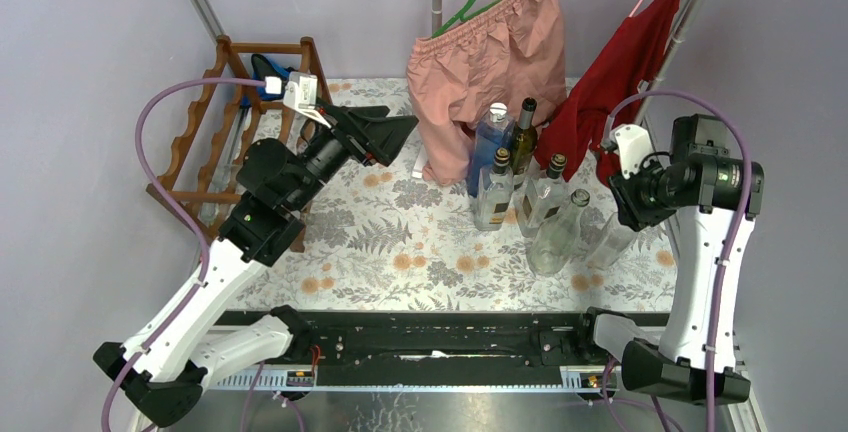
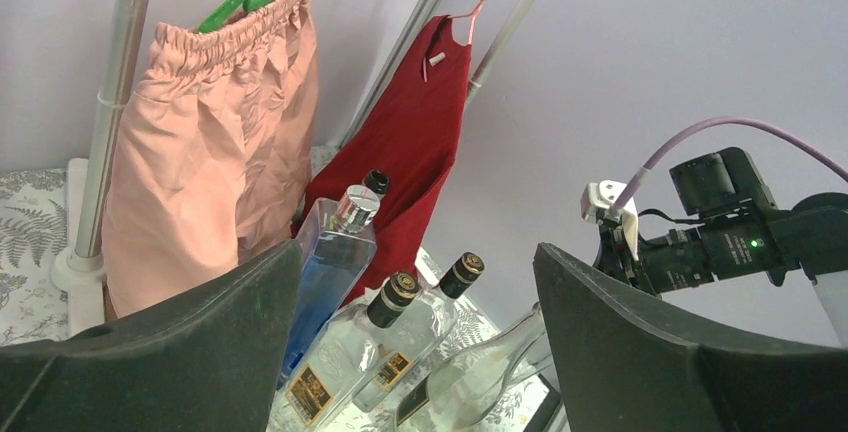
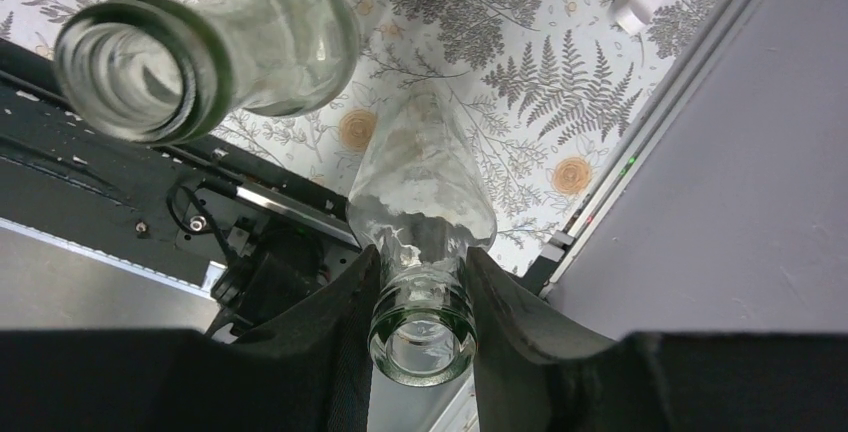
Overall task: Put the wine bottle on the wine rack
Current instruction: Pick up the wine bottle from the center of the board.
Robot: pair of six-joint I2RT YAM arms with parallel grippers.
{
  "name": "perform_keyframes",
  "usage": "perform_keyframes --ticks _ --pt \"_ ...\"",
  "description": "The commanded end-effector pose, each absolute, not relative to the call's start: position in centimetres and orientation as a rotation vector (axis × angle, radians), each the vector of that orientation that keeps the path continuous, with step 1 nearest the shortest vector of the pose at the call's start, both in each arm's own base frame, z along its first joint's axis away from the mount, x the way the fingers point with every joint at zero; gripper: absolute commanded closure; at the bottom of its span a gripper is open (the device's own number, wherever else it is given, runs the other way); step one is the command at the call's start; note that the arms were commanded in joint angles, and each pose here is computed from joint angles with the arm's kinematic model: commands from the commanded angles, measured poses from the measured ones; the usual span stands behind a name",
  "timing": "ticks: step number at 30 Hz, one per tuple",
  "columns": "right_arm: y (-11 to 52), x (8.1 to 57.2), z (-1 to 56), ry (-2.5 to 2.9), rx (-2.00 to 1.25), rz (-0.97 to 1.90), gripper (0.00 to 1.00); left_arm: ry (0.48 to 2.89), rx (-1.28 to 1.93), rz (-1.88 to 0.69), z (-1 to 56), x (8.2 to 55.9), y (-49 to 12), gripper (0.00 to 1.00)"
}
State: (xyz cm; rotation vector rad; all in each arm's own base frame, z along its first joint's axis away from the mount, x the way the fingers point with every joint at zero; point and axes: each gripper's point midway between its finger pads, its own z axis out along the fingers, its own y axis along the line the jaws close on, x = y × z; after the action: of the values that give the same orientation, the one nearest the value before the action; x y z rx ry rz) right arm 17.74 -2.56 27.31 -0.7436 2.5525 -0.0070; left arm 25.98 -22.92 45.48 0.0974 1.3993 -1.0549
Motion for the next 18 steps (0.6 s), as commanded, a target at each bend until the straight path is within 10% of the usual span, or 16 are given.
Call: perform_keyframes --ticks 1,18 --pt "-1.7 16.9 27.5 2.504 -0.757 0.011 1.00 1.302 0.120 -1.087 48.6 25.2 -22.7 0.07" --pt "-3.7 27.8 42.3 2.078 -0.527 -0.204 1.00 1.296 0.134 -1.096 48.6 24.6 -22.6 0.07"
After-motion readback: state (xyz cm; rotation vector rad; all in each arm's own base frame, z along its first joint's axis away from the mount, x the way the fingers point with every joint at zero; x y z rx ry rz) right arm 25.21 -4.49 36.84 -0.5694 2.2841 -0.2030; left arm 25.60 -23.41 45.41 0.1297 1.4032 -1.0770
